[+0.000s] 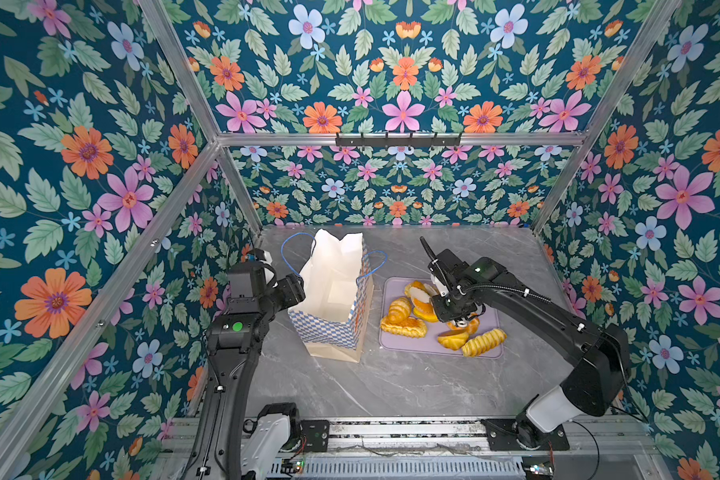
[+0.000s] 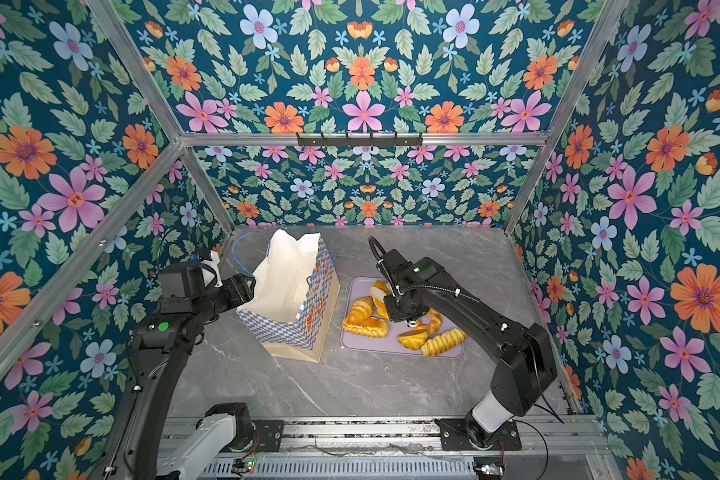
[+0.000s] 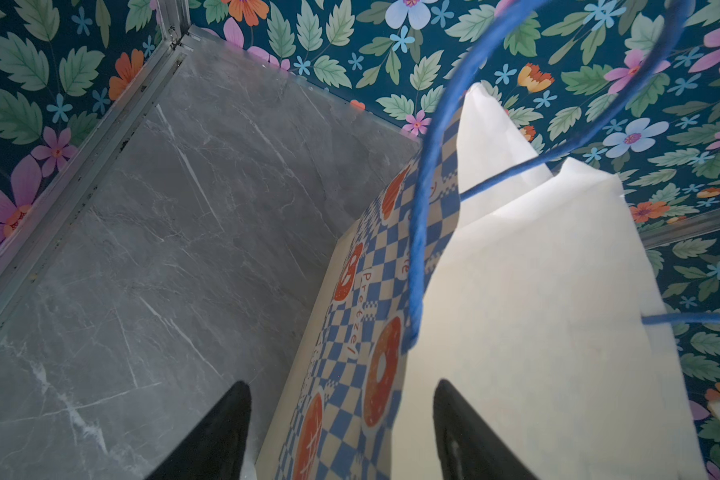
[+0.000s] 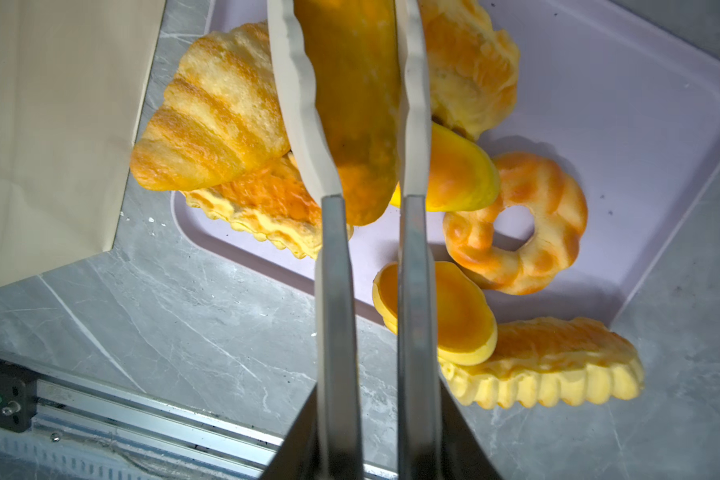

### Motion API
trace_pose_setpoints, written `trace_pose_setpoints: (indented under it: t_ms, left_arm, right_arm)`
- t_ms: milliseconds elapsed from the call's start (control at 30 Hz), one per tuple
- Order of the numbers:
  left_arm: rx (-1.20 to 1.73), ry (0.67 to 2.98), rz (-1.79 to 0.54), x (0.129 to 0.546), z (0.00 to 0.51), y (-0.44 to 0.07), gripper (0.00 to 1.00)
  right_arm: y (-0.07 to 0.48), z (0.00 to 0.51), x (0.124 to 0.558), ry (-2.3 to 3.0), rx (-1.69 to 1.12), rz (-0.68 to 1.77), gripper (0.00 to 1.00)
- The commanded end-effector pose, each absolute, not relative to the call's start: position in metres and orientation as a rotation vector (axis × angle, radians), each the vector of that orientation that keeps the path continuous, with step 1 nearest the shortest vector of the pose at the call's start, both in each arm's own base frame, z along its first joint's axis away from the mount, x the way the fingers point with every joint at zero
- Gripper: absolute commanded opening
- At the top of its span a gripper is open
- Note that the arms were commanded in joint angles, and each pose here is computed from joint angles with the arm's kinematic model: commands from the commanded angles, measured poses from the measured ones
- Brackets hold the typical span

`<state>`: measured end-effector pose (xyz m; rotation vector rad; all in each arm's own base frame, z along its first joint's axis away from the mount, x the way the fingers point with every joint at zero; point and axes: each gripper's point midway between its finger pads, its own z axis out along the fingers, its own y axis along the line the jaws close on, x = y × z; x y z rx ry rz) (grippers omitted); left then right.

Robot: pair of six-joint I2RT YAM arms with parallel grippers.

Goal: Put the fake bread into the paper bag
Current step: 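Lower the tongs onto a golden bun and pinch it with the right gripper, then lift the pinched bun with the tongs and swing it toward the bag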

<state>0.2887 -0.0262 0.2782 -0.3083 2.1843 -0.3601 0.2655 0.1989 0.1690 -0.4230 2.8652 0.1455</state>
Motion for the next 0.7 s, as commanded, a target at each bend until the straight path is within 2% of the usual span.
trace_pose_setpoints:
  t_ms: [0,667]
  left_arm:
    - [-0.311,2.151,-0.359,0.291,0.285,-0.025,0.72]
    - [-0.305,2.173,-0.404,0.292,0.276,-0.032,0.64]
  right_arm:
    - [0.19,0.181,0.263,2.833,-0.405,0.113,0.3]
    - [0.186,0.306,0.254,2.551,-0.311,0.355,0.29]
